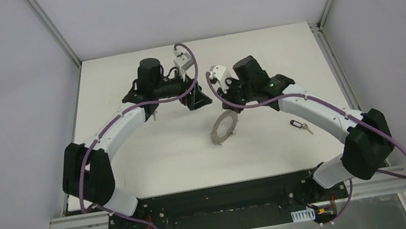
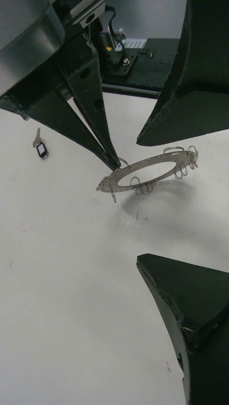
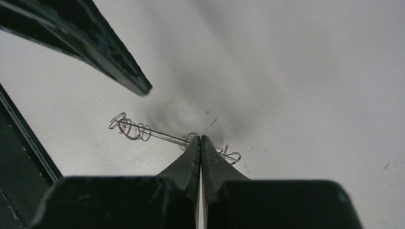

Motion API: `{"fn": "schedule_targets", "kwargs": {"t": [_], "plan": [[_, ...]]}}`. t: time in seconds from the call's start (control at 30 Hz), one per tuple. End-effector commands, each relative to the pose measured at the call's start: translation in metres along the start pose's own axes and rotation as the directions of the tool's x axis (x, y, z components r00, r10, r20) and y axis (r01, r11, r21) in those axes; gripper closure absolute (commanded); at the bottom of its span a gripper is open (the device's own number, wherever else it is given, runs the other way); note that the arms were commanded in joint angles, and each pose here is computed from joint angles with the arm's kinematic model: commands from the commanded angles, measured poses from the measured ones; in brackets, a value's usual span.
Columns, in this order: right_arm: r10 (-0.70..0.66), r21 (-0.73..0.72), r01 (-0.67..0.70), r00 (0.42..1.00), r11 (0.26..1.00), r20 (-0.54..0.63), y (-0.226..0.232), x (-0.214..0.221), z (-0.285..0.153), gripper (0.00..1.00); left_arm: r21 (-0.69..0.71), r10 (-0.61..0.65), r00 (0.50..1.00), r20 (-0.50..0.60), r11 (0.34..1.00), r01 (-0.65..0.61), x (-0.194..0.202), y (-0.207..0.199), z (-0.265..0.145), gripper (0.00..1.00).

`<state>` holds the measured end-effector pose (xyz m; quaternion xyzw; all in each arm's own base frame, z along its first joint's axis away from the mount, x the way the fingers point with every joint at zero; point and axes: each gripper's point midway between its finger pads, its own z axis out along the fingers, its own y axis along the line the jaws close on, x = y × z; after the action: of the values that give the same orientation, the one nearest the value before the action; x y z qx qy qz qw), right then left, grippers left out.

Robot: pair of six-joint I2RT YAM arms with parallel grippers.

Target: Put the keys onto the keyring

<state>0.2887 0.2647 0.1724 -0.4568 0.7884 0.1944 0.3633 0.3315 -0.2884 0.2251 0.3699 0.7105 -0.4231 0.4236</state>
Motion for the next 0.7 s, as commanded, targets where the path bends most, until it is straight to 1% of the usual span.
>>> {"fn": "schedule_targets", "kwargs": {"t": [0.0,0.2,0.4,0.5,0.6,0.63,0.67], "plan": [[-0.012,-0.082,0.021,0.994,0.996,0.111,0.014,-0.023,-0.019,1.00,0.175,0.041,0.996,0.078,0.983,-0.054,-0.025,-0.034,0.017,0.15],[0.014,-0.118,0.001,0.992,0.993,0.128,0.019,-0.023,-0.023,1.00,0.225,0.087,0.996,0.033,0.970,-0.093,0.004,-0.039,0.029,0.17],[0.031,-0.118,-0.016,0.991,0.993,0.131,0.017,-0.018,-0.025,1.00,0.262,0.116,0.993,0.005,0.959,-0.113,0.017,-0.036,0.037,0.20],[0.046,-0.085,-0.036,0.992,0.996,0.120,0.010,-0.012,-0.022,1.00,0.244,0.141,0.990,-0.028,0.961,-0.130,0.027,-0.031,0.036,0.22],[0.082,-0.001,-0.082,0.992,0.997,0.094,-0.005,-0.005,-0.016,1.00,0.206,0.175,0.982,-0.066,0.966,-0.158,0.039,-0.025,0.026,0.21],[0.090,0.017,-0.092,0.993,0.996,0.082,-0.008,-0.002,-0.013,0.99,0.179,0.186,0.980,-0.072,0.969,-0.171,0.041,-0.020,0.021,0.20],[0.101,0.030,-0.104,0.992,0.994,0.074,-0.011,0.001,-0.010,0.92,0.142,0.192,0.978,-0.077,0.973,-0.180,0.043,-0.013,0.016,0.18]]}}
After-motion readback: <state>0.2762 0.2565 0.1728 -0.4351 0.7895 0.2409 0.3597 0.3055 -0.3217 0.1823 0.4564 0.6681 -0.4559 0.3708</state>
